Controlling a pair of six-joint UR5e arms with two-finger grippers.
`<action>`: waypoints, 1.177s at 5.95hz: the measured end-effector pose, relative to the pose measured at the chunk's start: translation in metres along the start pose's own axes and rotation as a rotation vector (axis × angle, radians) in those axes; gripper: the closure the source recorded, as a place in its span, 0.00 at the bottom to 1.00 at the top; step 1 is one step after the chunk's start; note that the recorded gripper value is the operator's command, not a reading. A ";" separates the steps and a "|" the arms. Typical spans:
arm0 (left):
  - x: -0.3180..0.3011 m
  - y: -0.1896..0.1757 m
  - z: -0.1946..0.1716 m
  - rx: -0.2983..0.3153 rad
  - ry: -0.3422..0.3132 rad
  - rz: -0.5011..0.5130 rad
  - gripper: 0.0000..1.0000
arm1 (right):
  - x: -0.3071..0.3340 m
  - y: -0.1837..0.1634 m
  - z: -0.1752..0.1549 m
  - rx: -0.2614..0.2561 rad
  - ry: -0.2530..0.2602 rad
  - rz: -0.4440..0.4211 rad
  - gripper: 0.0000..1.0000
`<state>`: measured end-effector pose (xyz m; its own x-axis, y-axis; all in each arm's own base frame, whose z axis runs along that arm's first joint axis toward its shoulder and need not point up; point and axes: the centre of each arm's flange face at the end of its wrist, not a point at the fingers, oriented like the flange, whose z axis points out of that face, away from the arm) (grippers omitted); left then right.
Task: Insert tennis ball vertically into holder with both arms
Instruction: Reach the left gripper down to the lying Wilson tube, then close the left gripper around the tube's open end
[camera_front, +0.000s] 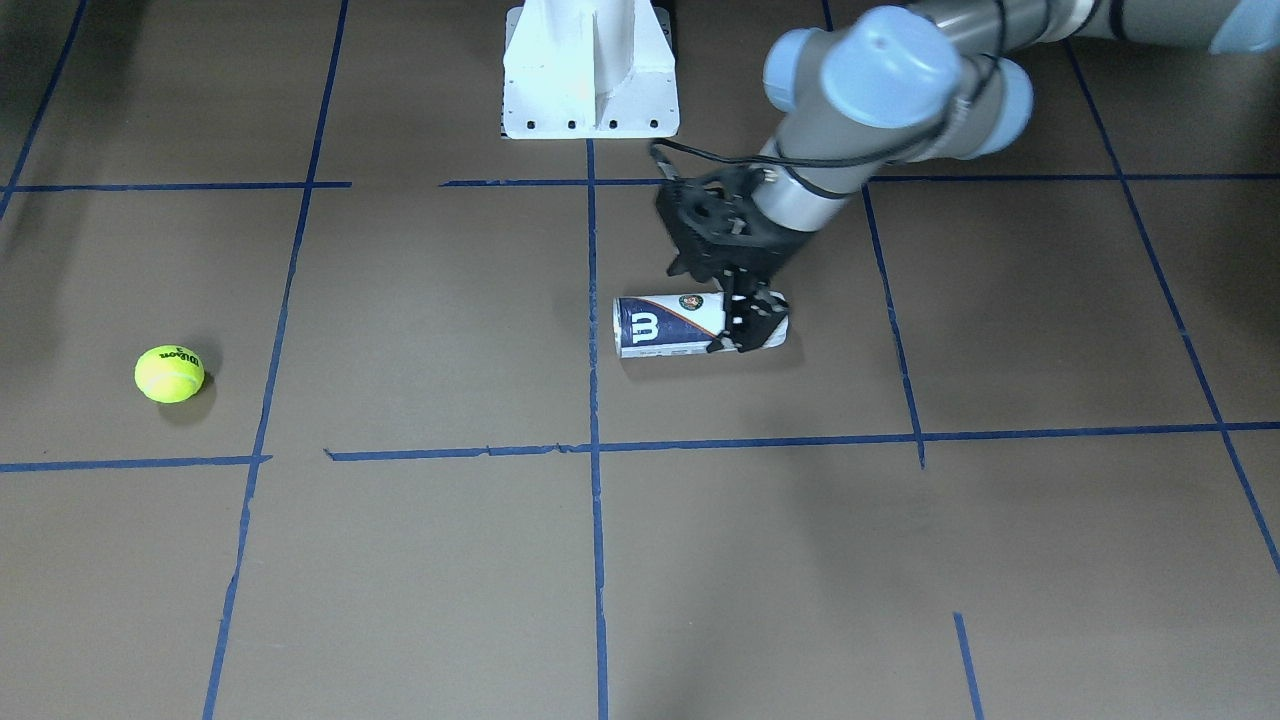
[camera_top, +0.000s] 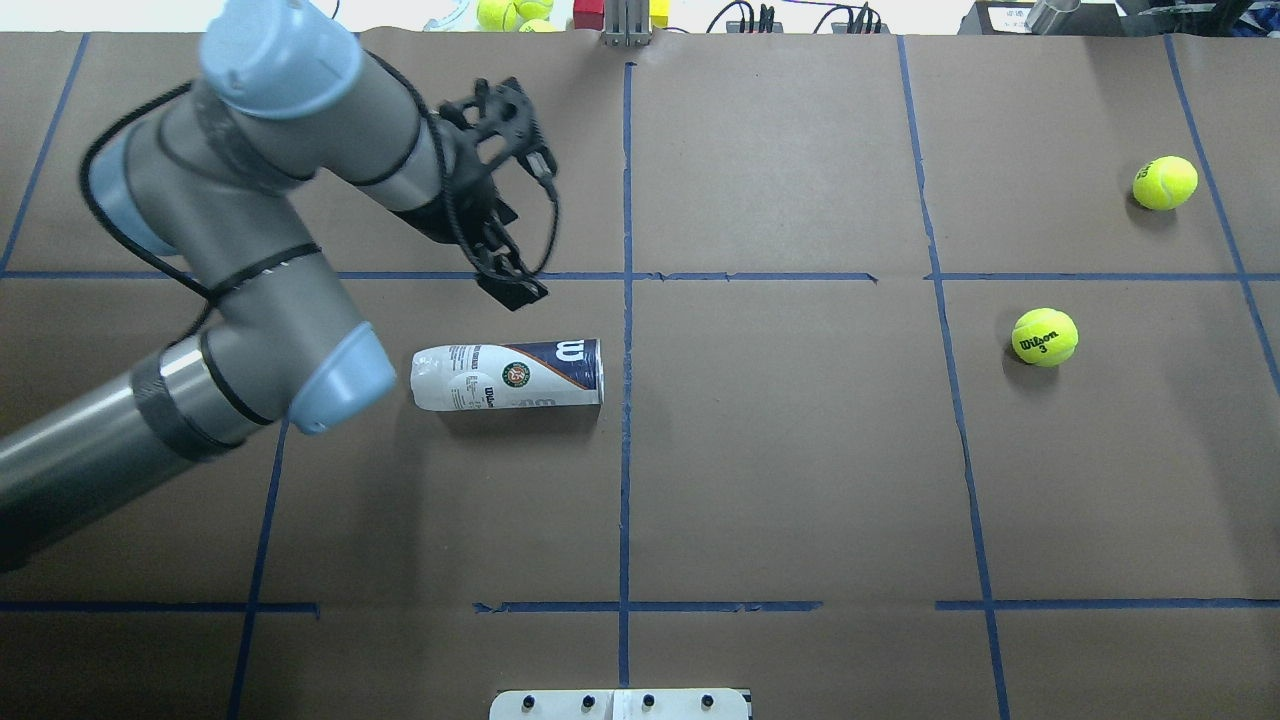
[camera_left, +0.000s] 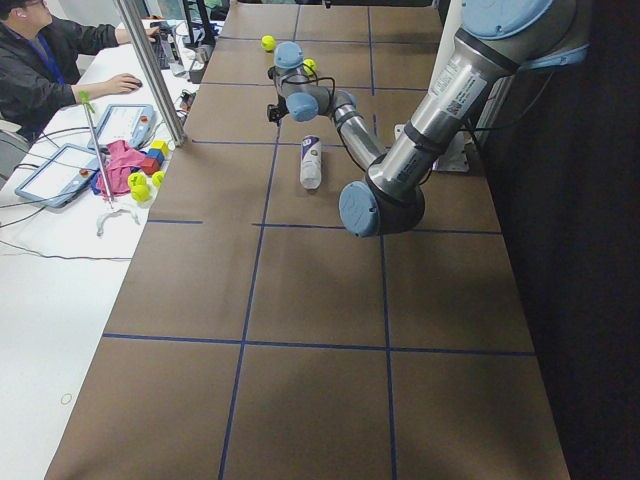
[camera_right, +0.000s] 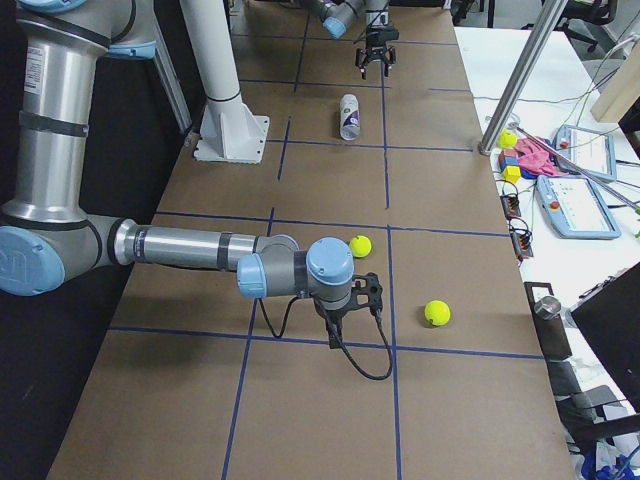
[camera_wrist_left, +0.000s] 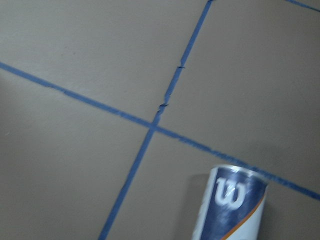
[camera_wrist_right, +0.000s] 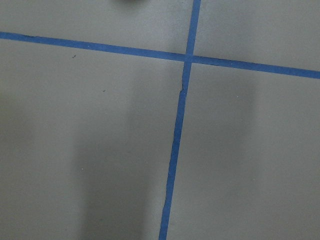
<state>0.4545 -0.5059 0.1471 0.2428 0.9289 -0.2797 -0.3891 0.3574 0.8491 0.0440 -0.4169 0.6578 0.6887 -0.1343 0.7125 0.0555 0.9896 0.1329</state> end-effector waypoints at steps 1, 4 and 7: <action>0.026 -0.029 0.004 -0.060 -0.007 0.028 0.00 | 0.000 0.000 0.000 -0.001 0.000 0.001 0.00; 0.045 -0.052 0.005 -0.263 -0.024 0.199 0.00 | 0.002 0.001 0.001 -0.003 0.000 0.003 0.00; 0.070 -0.072 0.059 -0.479 -0.107 0.260 0.00 | 0.004 0.002 0.004 -0.008 0.000 0.007 0.00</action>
<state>0.5517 -0.4726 0.0929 0.1640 0.9863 -0.0195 -0.8030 0.1450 0.5781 0.0441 -0.4159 0.6631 0.6890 -0.1269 0.7136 0.0558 0.9909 0.1224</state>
